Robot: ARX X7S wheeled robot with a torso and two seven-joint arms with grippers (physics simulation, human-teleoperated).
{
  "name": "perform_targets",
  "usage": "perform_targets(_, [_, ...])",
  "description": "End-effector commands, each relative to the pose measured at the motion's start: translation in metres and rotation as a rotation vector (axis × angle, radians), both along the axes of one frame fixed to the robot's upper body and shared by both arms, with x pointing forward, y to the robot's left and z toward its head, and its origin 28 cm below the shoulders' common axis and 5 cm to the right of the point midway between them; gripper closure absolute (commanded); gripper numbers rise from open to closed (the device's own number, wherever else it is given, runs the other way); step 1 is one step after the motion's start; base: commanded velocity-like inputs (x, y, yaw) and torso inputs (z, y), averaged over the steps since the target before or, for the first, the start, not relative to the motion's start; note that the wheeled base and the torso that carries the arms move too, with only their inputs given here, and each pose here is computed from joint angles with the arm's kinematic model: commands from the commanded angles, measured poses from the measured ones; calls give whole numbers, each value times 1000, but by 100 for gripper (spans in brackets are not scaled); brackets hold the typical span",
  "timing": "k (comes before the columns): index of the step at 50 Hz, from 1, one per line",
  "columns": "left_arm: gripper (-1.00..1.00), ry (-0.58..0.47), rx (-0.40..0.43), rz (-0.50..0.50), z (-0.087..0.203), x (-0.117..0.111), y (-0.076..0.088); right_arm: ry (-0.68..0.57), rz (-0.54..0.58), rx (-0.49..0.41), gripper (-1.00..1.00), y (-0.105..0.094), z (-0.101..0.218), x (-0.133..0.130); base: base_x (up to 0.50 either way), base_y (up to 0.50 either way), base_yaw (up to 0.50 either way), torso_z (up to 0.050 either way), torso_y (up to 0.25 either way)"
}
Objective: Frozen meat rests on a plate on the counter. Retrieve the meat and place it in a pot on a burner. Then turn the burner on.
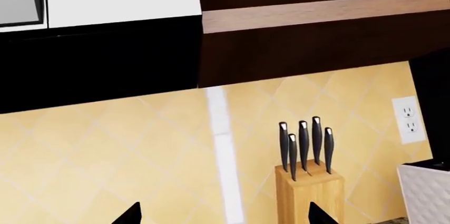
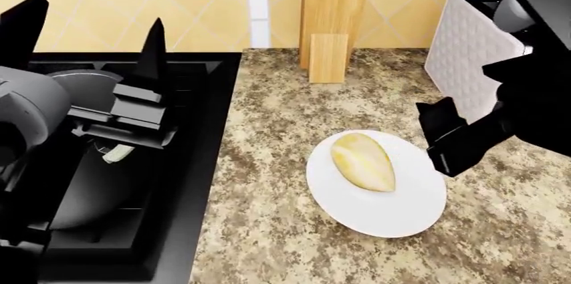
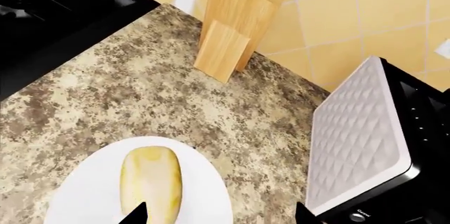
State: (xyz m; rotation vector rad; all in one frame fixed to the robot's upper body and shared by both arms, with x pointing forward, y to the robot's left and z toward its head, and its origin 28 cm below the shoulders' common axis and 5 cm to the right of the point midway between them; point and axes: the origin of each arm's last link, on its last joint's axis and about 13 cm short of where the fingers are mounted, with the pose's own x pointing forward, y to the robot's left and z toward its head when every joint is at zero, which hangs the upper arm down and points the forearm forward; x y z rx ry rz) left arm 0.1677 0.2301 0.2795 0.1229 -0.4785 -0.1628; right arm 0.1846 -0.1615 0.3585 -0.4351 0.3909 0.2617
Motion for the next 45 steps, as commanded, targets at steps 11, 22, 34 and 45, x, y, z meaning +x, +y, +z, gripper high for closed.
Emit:
perform_targets(11, [-100, 8, -24, 2, -4, -10, 4, 121, 10, -10, -100, 5, -7, 40, 0, 0, 0, 0, 0])
perform_targets(22, [-100, 29, -23, 23, -9, -5, 6, 141, 25, 39, -100, 5, -24, 60, 0, 0, 0, 0, 0])
perform_targets(34, [-100, 35, -17, 33, -9, 3, 7, 183, 70, 71, -100, 11, -43, 81, 0, 0, 0, 0, 0])
perform_targets(45, [-100, 44, -21, 44, -11, 4, 8, 241, 117, 83, -100, 18, -50, 82, 0, 0, 0, 0, 0])
